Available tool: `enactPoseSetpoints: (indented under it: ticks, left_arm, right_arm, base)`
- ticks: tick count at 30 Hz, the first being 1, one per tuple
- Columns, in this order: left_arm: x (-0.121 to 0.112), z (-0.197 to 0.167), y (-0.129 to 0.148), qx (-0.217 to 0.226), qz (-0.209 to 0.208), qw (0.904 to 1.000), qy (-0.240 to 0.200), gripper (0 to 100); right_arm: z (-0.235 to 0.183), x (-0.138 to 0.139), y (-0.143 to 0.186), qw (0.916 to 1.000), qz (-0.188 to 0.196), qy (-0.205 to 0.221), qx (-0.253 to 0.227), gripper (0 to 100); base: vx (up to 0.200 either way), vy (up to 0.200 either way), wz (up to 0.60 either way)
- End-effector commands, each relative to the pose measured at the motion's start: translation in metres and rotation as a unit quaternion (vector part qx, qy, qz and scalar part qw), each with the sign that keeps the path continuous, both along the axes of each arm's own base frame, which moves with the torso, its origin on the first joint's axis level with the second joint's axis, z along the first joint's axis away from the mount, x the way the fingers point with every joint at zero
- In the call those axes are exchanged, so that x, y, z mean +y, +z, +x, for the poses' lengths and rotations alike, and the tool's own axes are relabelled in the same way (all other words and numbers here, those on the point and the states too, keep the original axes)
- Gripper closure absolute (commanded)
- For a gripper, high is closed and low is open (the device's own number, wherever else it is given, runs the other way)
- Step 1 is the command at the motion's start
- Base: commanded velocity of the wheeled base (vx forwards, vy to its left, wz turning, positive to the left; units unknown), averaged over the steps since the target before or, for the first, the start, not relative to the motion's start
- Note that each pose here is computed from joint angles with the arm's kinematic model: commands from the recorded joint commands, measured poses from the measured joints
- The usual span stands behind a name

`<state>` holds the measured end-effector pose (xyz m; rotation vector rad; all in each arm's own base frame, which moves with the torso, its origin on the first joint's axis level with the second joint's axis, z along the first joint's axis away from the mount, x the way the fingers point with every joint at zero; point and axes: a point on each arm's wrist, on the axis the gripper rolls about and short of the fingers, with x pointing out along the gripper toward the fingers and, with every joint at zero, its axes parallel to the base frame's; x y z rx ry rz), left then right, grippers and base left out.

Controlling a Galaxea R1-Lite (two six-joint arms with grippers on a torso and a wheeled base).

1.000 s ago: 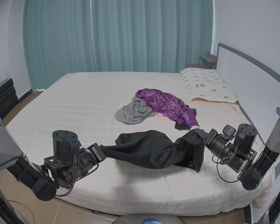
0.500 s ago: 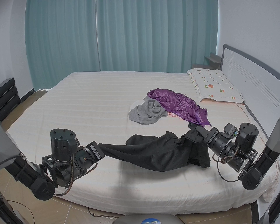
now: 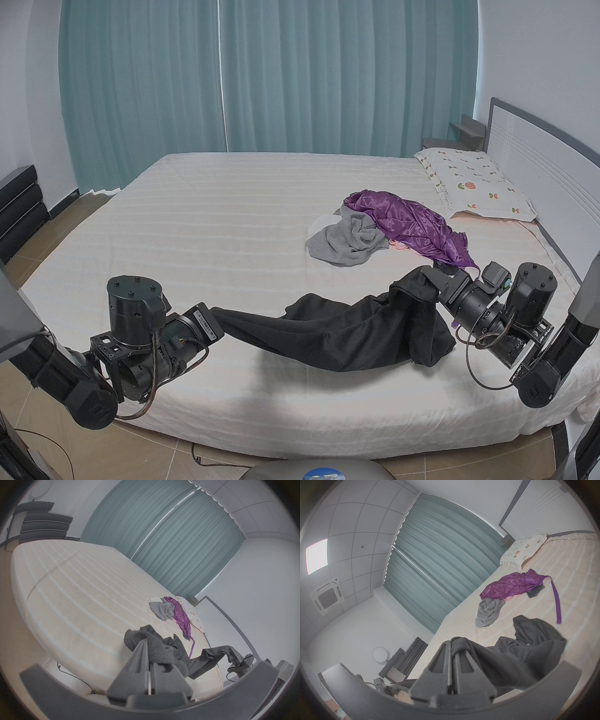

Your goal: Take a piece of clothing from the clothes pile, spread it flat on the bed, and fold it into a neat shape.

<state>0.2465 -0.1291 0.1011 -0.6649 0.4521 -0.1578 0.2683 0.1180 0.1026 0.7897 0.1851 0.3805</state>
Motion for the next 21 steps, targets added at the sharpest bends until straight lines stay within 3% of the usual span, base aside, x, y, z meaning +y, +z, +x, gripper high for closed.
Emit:
enactPoseSetpoints:
  ticks: [1, 21]
  left_arm:
    - [0.0, 0.0, 0.0001, 0.0, 0.0, 1.0, 0.0, 100]
    - [0.0008, -0.0005, 0.0023, -0.004, -0.002, 1.0, 0.002, 100]
  right_arm:
    - [0.0003, 0.0005, -0.0012, 1.0, -0.001, 0.001, 0.002, 100]
    - [0.0012, -0.0006, 0.0016, 1.0, 0.003, -0.002, -0.005, 100]
  base:
    - [0.0, 0.2, 0.0]
    - [0.0, 0.2, 0.0]
